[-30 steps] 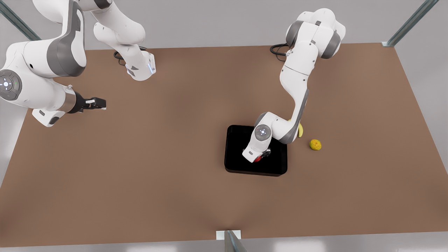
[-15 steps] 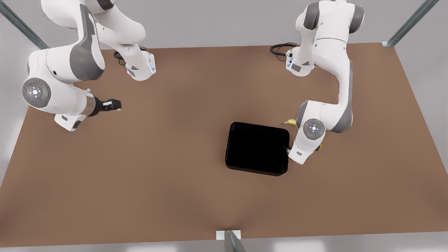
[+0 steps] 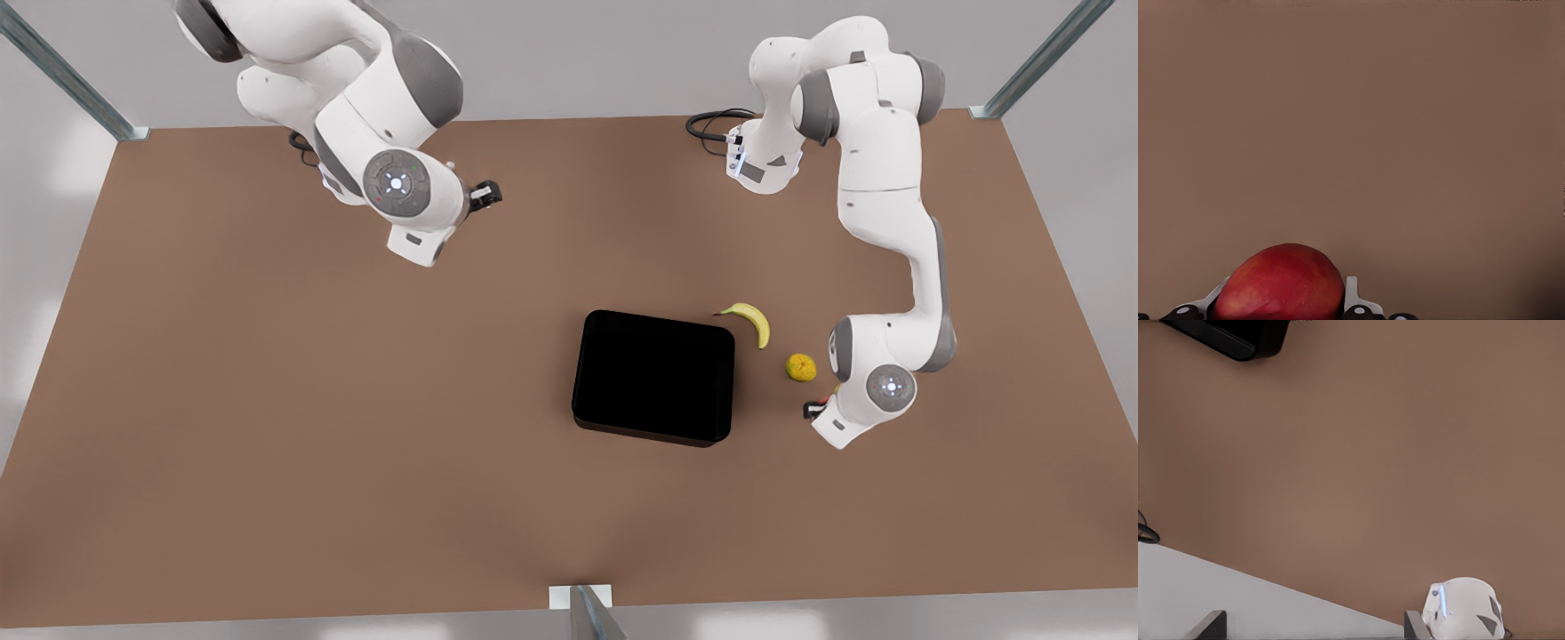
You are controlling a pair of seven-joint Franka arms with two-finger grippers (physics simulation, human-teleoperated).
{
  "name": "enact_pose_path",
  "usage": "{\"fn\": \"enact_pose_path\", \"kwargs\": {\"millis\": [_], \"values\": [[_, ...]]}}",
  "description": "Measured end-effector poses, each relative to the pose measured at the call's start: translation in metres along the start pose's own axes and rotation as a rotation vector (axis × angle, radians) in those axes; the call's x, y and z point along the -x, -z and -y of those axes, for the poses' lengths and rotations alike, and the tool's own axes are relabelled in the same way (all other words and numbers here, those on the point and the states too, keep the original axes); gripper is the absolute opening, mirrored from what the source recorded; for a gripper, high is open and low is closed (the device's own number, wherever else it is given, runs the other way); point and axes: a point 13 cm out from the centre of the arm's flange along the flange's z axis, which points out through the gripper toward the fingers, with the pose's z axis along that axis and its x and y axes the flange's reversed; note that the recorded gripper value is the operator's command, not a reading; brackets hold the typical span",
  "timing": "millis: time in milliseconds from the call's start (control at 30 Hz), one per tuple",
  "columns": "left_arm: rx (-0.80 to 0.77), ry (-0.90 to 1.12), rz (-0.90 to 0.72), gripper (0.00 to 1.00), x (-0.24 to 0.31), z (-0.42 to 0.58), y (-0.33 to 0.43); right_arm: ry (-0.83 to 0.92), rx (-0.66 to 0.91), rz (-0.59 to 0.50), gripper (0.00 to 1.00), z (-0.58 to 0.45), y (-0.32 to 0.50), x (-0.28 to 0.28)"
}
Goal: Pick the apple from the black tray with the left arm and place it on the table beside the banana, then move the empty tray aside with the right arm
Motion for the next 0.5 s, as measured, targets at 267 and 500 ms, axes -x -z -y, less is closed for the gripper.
{"fn": "enact_pose_path", "kwargs": {"millis": [267,500], "values": [[-0.016,-0.138,0.051,1.00,0.005,0.003,0.001,-0.267,-0.036,0.123,1.00,-0.027,-0.026,0.057],[-0.110,-0.116,0.313,1.00,0.014,-0.018,0.326,-0.442,-0.074,0.232,1.00,-0.050,-0.068,0.110]]}}
